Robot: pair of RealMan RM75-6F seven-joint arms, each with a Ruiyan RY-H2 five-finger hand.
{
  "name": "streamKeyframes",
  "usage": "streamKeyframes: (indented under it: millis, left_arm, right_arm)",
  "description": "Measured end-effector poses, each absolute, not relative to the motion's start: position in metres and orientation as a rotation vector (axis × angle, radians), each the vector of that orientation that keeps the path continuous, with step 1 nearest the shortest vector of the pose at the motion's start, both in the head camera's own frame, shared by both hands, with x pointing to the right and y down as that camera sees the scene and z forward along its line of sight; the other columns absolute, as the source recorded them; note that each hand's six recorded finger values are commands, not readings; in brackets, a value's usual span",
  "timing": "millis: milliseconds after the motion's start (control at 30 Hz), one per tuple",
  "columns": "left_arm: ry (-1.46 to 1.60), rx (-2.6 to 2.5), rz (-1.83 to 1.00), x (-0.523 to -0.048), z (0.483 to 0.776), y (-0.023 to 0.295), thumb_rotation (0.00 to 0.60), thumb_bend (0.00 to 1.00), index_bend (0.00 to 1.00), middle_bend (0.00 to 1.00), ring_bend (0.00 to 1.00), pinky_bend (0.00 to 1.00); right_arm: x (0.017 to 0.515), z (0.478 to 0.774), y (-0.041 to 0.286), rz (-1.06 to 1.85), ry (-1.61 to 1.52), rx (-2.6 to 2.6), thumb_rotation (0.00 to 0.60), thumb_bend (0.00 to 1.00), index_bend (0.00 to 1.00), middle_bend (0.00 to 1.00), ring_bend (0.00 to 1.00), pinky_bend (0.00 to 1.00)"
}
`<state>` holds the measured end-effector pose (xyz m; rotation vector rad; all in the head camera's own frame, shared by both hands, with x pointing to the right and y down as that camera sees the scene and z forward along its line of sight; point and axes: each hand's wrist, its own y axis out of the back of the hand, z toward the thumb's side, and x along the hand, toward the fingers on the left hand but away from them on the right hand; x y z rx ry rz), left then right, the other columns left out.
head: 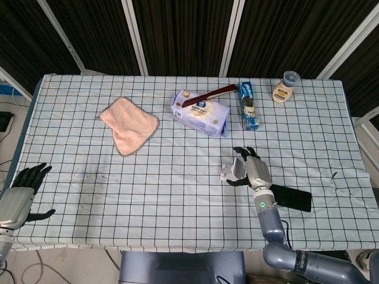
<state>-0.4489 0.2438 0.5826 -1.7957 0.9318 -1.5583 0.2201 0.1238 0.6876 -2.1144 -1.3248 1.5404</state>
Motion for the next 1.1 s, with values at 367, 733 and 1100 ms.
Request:
streamKeyframes:
  millis: [367, 733, 1100]
  left_arm:
    - [0.924, -1.792, -1.561, -0.448, 0.583, 0.244, 0.6, 0.06, 0.0, 0.0, 0.0, 0.0]
    - [0.925, -1.783, -1.56, -0.448, 0.583, 0.245, 0.6, 0.06, 0.0, 0.0, 0.0, 0.0]
    - [0.928, -1.783, -1.561, -0.448, 0.582, 0.245, 0.6, 0.06, 0.0, 0.0, 0.0, 0.0]
  right_arm:
    - [0.224, 0.685, 0.123, 1.5, -1.377, -2.108, 0.6, 0.09, 0.51, 0.53, 0.42, 0.34]
    - [0.228, 0.68, 0.117, 1.461, -1.383, -2.115, 0.6, 0.09, 0.53, 0.55, 0.44, 0.39]
    - [0.254, 0.669, 0.103, 1.506, -1.354, -2.061, 0.6, 0.1, 0.53, 0.55, 0.44, 0.39]
